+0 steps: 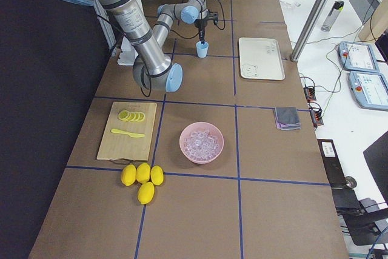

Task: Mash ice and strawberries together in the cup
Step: 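Carry the ice cube with the right gripper over the blue cup, then release the ice cube into the cup and return the right gripper to the bowl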

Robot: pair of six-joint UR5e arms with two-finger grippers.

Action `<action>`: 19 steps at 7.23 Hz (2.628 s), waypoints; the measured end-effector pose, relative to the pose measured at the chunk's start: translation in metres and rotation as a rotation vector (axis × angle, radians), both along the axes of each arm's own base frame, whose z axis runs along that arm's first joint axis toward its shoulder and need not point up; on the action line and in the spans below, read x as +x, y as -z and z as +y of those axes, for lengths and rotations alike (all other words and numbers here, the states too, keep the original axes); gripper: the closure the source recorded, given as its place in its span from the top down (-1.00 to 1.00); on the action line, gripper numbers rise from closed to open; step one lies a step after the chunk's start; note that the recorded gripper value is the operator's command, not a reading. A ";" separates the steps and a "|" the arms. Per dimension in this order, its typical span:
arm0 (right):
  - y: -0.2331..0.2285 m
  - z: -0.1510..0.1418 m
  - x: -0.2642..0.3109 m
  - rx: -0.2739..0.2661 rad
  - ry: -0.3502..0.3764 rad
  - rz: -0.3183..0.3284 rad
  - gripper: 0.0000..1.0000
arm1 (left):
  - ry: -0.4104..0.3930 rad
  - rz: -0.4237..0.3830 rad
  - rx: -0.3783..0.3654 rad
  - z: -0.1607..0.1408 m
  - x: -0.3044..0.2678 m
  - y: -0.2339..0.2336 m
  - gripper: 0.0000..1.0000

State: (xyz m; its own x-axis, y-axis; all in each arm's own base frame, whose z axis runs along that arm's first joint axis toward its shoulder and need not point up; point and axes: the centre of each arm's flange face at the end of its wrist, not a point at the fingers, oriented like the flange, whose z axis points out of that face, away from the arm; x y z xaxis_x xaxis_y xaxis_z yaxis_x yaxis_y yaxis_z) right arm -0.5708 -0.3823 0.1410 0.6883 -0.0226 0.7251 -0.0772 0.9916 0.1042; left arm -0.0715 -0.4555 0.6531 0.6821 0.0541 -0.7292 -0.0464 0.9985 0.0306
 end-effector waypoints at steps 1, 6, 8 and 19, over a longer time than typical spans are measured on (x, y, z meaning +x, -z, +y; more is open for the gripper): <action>-0.002 0.004 -0.003 0.004 0.008 0.004 0.98 | 0.000 0.000 -0.001 0.000 0.000 0.000 1.00; 0.006 0.007 0.003 0.017 0.021 -0.014 0.98 | 0.000 0.000 0.000 0.000 0.000 0.000 1.00; 0.004 -0.026 0.054 0.030 0.030 -0.032 0.98 | 0.000 0.001 -0.003 0.001 0.000 -0.002 1.00; -0.250 -0.114 0.415 0.090 0.206 0.051 0.98 | 0.003 -0.001 -0.023 0.005 0.001 -0.008 1.00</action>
